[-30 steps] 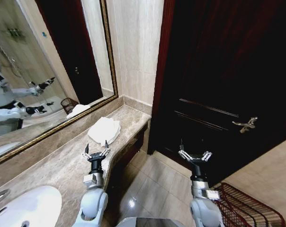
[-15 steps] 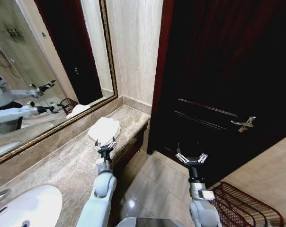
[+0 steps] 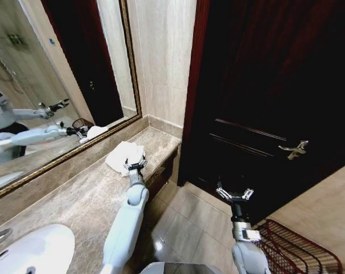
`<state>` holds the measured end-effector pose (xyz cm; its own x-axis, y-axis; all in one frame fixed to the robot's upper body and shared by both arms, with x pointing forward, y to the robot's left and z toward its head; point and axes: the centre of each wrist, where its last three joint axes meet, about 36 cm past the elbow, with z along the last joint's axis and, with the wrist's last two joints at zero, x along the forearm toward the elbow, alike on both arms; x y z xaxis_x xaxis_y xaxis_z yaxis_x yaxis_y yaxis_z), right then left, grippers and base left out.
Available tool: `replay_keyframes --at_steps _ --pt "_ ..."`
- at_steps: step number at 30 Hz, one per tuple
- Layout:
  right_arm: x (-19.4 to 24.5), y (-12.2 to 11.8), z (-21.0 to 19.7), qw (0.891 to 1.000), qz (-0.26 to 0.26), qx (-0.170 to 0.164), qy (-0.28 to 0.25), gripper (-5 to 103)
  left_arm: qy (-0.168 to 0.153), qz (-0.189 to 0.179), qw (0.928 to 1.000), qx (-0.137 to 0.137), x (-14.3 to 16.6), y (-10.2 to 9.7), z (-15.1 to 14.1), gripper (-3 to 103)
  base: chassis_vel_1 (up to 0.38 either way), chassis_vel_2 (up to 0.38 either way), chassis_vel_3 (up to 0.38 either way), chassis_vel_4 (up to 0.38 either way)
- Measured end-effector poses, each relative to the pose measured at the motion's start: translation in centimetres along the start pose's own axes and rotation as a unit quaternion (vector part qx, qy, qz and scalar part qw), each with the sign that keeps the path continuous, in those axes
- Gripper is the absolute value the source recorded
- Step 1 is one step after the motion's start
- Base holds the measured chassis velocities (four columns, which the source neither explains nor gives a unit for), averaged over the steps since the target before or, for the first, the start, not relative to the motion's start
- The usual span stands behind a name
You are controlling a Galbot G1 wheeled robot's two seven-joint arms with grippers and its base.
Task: Discard the used towel into the hamper.
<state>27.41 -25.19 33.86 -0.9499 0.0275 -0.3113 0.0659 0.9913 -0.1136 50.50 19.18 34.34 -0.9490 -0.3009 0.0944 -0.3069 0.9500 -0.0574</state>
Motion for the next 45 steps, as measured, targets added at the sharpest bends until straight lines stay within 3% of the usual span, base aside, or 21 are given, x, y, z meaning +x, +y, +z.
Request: replay_keyframes --at_steps 14,16,18,21,24,25,27,30,34,39,45 --pt "-1.0 0.3 0.4 1.0 0.009 -0.01 -0.013 100 -0.003 -0.002 1.0 0.0 -0.4 0.8 0.6 49 0.0 0.0 0.0 0.0" --pt "-0.9 0.3 0.5 1.0 0.009 -0.01 -0.013 100 -0.006 -0.001 1.0 0.004 -0.2 1.0 0.6 42 0.0 0.0 0.0 0.0" --pt "-0.9 0.3 0.5 1.0 0.009 -0.01 -0.013 100 -0.008 0.0 0.9999 0.007 -0.1 1.0 0.6 42 0.0 0.0 0.0 0.0" --pt "-1.0 0.3 0.3 1.0 0.011 -0.01 -0.016 100 -0.012 0.002 0.9998 0.014 0.2 1.2 0.4 30 0.0 0.0 0.0 0.0" --pt "-1.0 0.3 0.1 1.0 0.012 -0.01 -0.018 100 -0.015 0.003 0.9997 0.019 0.4 1.4 0.1 26 0.0 0.0 0.0 0.0" --pt "-0.8 0.3 -0.1 1.0 0.013 -0.01 -0.02 100 -0.015 0.003 0.9997 0.02 0.6 1.7 0.1 19 0.0 0.0 0.0 0.0" --pt "-0.7 0.3 -0.1 1.0 0.013 -0.01 -0.021 100 -0.014 0.004 0.9996 0.022 0.8 1.8 0.2 19 0.0 0.0 0.0 0.0" --pt "-0.5 0.2 -0.2 1.0 0.015 -0.01 -0.023 100 -0.015 0.004 0.9995 0.027 1.3 2.2 0.2 7 0.0 0.0 0.0 0.0" --pt "-0.5 0.2 -0.5 0.999 0.016 -0.012 -0.027 100 -0.019 0.007 0.9992 0.034 2.0 2.6 0.5 0 0.0 0.0 0.0 0.0" --pt "-0.4 0.2 -0.8 0.999 0.013 -0.013 -0.029 100 -0.03 0.011 0.9985 0.044 2.9 3.3 0.6 0 0.0 0.0 0.0 0.0" --pt "-0.5 0.4 -1.2 0.999 0.012 -0.014 -0.034 100 -0.084 0.032 0.994 0.062 5.0 5.5 0.4 0 0.0 0.0 0.0 0.0"
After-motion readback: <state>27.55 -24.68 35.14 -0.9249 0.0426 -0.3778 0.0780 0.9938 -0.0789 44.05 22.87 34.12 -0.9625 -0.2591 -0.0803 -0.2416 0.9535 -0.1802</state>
